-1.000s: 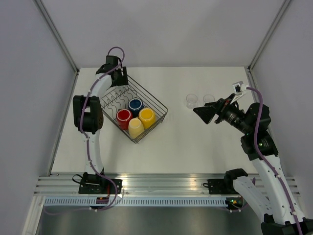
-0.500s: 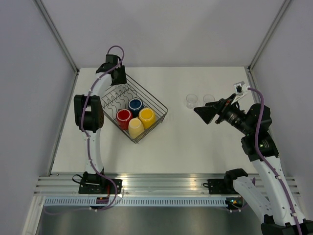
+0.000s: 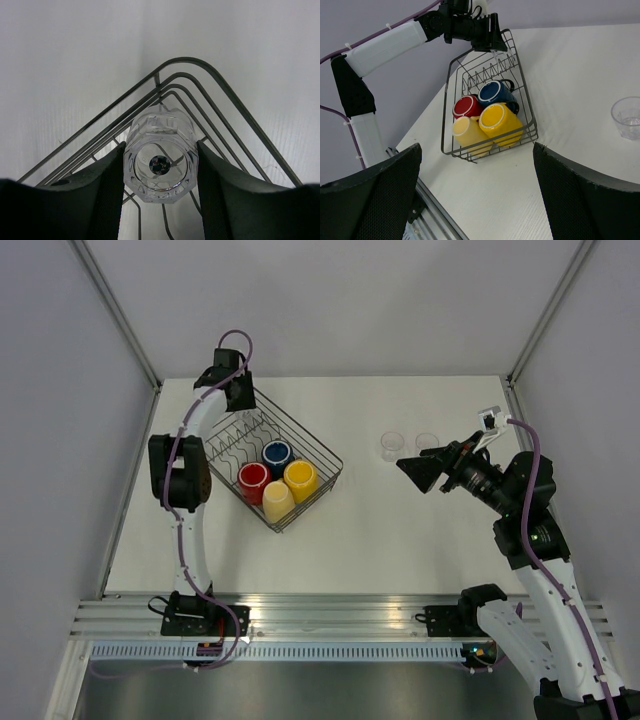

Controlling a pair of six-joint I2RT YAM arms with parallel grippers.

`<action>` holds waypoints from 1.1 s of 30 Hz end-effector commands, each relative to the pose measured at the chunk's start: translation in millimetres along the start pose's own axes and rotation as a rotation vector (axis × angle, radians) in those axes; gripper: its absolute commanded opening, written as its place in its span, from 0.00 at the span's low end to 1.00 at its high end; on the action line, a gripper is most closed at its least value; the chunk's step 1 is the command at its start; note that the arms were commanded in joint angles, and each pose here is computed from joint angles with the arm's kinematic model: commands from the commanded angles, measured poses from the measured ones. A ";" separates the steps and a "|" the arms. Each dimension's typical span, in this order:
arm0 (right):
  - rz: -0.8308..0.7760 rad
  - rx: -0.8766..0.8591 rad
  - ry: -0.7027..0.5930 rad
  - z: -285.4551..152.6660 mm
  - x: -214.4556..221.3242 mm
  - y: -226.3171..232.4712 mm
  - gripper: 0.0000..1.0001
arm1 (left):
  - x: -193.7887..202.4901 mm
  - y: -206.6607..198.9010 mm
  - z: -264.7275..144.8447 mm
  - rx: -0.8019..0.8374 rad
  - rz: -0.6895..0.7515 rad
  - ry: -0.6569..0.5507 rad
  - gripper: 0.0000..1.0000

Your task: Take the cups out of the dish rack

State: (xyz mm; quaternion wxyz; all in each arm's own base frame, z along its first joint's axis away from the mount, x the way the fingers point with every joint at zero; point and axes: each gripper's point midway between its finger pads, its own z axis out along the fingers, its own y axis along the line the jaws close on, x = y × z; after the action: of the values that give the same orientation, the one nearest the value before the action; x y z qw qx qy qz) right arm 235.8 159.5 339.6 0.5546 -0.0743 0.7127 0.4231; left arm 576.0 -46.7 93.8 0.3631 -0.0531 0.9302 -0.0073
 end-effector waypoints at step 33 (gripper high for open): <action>0.245 -0.279 0.008 90.4 18.1 10.0 0.98 | 5.2 -195.8 -349.6 1.100 -0.150 -0.288 0.02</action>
State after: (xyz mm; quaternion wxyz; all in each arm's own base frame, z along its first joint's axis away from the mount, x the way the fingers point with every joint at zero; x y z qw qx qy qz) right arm 295.0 214.6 293.7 0.4550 -0.0280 0.7032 0.5457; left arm 381.8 -239.1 296.8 0.4125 0.0722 0.7943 -0.4400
